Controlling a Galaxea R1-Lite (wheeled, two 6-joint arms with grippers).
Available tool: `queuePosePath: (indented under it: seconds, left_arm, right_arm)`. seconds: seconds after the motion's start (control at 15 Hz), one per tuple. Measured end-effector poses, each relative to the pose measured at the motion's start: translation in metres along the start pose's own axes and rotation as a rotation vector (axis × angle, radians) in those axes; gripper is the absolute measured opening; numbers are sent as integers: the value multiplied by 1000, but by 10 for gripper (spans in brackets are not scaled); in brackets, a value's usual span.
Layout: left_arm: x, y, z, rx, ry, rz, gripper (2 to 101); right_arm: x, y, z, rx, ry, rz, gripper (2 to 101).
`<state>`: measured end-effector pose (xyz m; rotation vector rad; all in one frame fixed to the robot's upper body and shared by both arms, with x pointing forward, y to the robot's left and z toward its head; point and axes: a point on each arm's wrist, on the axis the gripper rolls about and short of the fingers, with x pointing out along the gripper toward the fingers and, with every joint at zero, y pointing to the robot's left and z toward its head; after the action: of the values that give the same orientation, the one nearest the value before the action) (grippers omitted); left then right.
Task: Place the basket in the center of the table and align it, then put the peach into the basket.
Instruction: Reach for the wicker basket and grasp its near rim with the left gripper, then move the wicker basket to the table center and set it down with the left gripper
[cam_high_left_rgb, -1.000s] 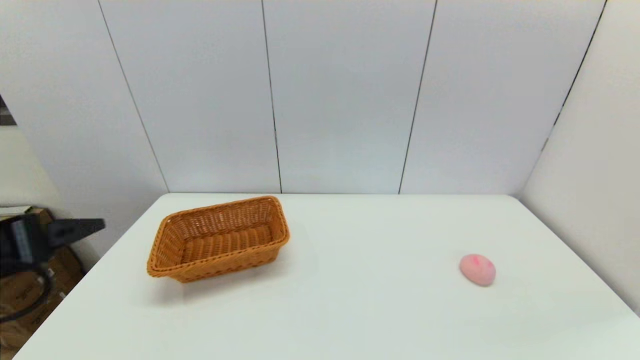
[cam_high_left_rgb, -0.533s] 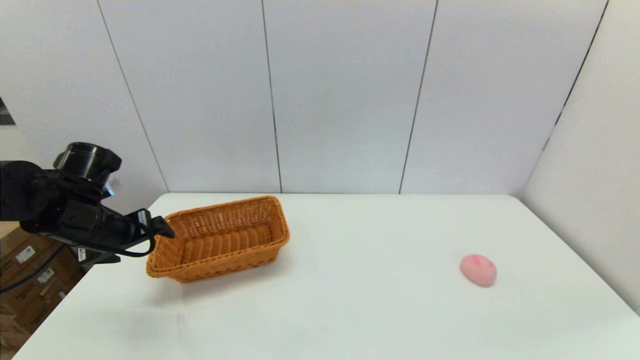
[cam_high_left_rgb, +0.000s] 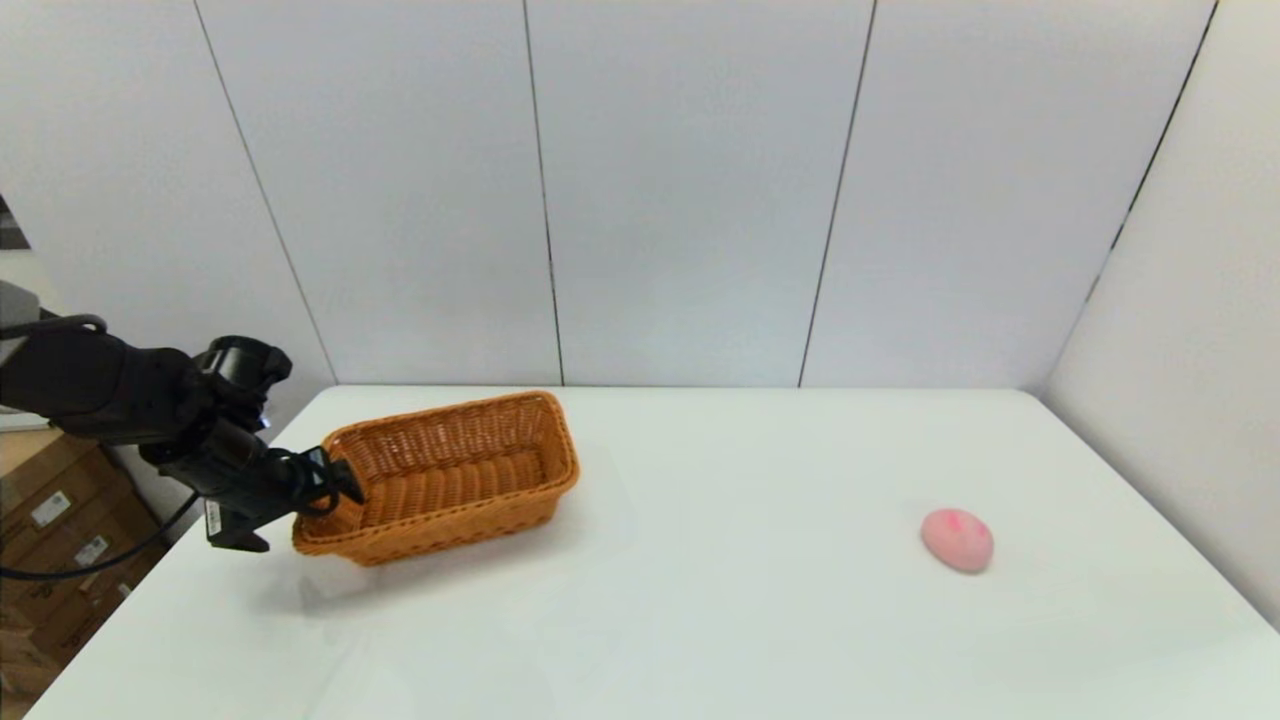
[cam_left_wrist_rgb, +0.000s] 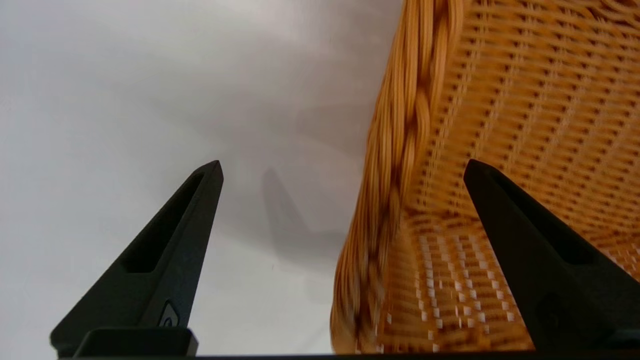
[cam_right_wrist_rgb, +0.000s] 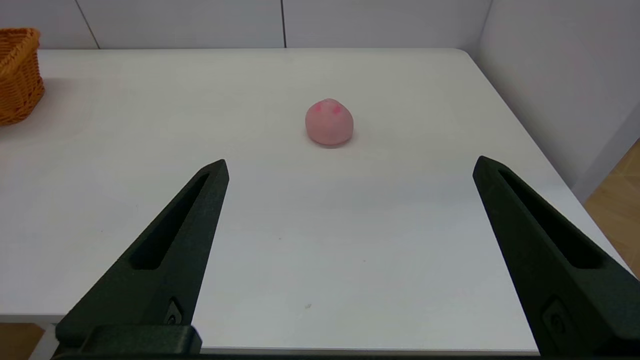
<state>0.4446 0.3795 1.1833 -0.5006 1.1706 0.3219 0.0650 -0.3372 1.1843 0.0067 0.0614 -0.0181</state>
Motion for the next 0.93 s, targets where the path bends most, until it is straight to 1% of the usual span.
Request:
queuePosePath:
  seconds: [0.07, 0.13, 0.33, 0.53, 0.6, 0.67, 0.8, 0.93]
  left_arm:
    - [4, -1, 3, 0, 1, 1, 978]
    - [10, -1, 6, -2, 5, 4, 908]
    - [21, -2, 9, -3, 17, 6, 636]
    - [22, -4, 10, -7, 30, -28, 456]
    - [21, -4, 10, -8, 35, -42, 330]
    - [20, -5, 11, -12, 40, -61, 150]
    - [14, -6, 13, -45, 51, -124, 144]
    - [8, -8, 13, -56, 62, -180, 143]
  right_arm:
    - [0, 0, 0, 0, 0, 0, 971]
    - [0, 0, 0, 0, 0, 0, 971]
    - [0, 0, 0, 0, 1, 0, 971]
    - [0, 0, 0, 0, 2, 0, 971]
    - [0, 0, 0, 0, 2, 0, 971]
    - [0, 0, 0, 0, 2, 0, 971]
    - [0, 0, 0, 0, 1, 0, 971]
    - [0, 0, 0, 0, 2, -1, 971]
